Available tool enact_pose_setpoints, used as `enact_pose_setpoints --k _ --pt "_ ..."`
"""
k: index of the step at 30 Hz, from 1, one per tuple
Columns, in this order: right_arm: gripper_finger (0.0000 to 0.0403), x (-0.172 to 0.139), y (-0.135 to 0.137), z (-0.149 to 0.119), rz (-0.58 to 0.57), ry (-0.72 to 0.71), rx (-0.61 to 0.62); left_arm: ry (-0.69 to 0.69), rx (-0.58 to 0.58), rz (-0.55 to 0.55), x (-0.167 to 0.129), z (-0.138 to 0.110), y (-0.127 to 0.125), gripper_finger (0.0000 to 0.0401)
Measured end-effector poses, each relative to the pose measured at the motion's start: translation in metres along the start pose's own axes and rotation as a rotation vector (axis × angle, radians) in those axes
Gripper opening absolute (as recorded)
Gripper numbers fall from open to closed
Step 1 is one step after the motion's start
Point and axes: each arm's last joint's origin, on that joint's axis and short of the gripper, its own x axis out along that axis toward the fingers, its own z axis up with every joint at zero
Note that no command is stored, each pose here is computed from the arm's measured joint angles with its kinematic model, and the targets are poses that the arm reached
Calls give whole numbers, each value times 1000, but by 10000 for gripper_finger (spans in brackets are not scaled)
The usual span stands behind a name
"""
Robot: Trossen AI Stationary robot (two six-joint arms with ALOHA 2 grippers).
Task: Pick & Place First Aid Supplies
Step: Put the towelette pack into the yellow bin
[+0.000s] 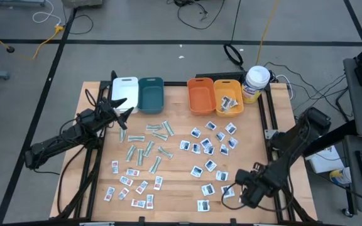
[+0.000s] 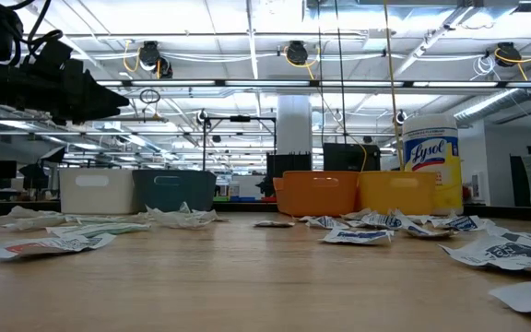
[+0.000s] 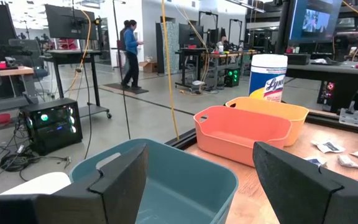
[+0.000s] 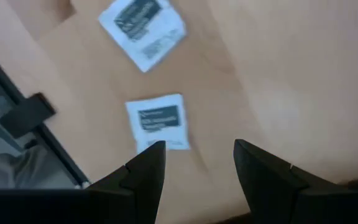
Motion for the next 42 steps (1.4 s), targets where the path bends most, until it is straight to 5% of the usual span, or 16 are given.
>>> enact_pose_setpoints --k 23,28,34,42 --pt "185 76 35 0 -77 21 -17 0 0 0 0 0 0 296" --pt "136 78 35 0 -78 20 -20 0 0 0 0 0 0 296" --pt "22 78 35 0 -77 17 -35 0 0 0 0 0 0 296" --pt "4 65 28 16 -61 17 -91 0 0 0 0 0 0 296"
